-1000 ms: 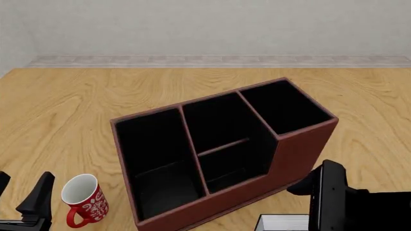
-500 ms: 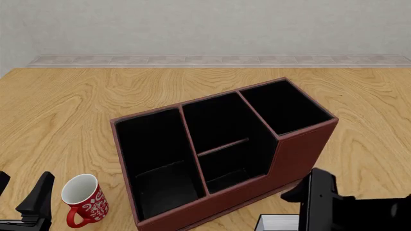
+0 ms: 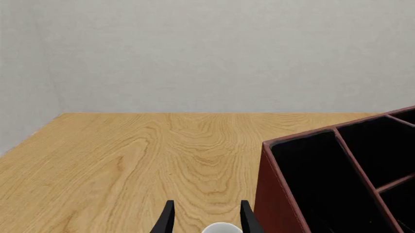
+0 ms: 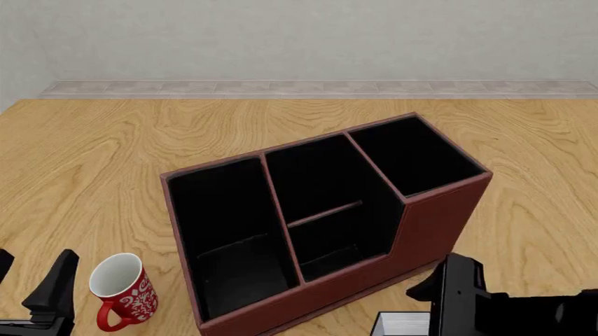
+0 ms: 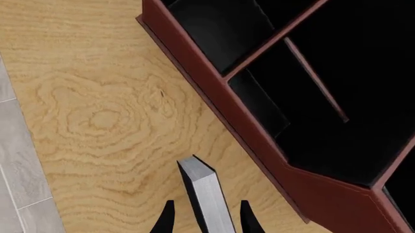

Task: Pick up the book and place it in the right compartment of the caddy.

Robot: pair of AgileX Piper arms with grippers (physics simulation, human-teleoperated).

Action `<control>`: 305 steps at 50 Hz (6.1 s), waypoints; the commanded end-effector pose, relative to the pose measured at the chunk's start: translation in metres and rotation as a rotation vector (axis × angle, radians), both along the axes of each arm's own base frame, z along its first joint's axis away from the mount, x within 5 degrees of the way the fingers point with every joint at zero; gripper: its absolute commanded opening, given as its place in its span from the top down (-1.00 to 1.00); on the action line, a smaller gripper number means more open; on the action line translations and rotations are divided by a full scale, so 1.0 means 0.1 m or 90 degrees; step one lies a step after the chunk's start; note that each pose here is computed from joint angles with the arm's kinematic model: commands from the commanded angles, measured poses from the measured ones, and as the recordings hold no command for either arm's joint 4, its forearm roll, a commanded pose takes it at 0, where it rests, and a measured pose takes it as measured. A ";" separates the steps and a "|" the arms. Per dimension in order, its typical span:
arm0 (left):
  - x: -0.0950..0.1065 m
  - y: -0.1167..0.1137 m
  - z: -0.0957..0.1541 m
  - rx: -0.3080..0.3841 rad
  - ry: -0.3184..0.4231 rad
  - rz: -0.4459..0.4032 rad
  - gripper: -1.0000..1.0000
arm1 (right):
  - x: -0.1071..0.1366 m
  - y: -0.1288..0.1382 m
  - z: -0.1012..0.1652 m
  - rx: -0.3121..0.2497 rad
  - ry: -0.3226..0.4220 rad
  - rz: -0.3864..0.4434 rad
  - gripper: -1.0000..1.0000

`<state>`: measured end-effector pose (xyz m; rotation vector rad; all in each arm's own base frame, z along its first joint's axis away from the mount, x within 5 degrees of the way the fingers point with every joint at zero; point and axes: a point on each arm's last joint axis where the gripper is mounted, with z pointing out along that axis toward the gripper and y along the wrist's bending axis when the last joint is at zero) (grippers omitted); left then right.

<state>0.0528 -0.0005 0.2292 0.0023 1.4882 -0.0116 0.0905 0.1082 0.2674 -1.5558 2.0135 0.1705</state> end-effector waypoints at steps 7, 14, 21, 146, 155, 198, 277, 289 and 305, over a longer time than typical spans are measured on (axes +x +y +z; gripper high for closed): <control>0.00 0.00 0.00 0.000 0.000 0.000 -1.00 | 0.02 0.03 -0.11 -0.004 0.008 -0.004 -1.00; 0.00 0.00 0.00 0.000 0.000 0.000 -1.00 | 0.02 0.05 -0.13 -0.004 0.011 -0.003 -1.00; 0.00 0.00 0.00 0.000 0.000 0.000 -1.00 | 0.03 0.07 -0.18 -0.005 0.016 -0.004 -1.00; 0.00 0.00 0.00 0.000 0.000 0.000 -1.00 | -0.05 -0.32 0.23 0.005 -0.012 -0.086 1.00; 0.00 0.00 -0.01 0.000 0.000 0.001 -1.00 | -0.06 -0.37 0.30 0.004 -0.022 -0.093 1.00; 0.00 0.00 -0.01 0.000 0.000 0.001 -1.00 | -0.22 -0.55 1.10 0.046 -0.114 -0.080 1.00; 0.00 0.00 -0.01 0.000 0.000 0.001 -1.00 | 0.01 -0.38 2.09 0.089 -0.235 -0.042 1.00; 0.00 0.00 -0.01 0.000 0.000 0.001 -1.00 | 0.09 -0.34 2.20 0.087 -0.251 -0.041 1.00; 0.00 0.00 -0.01 0.000 0.000 0.001 -1.00 | 0.25 -0.24 2.29 0.075 -0.258 -0.033 1.00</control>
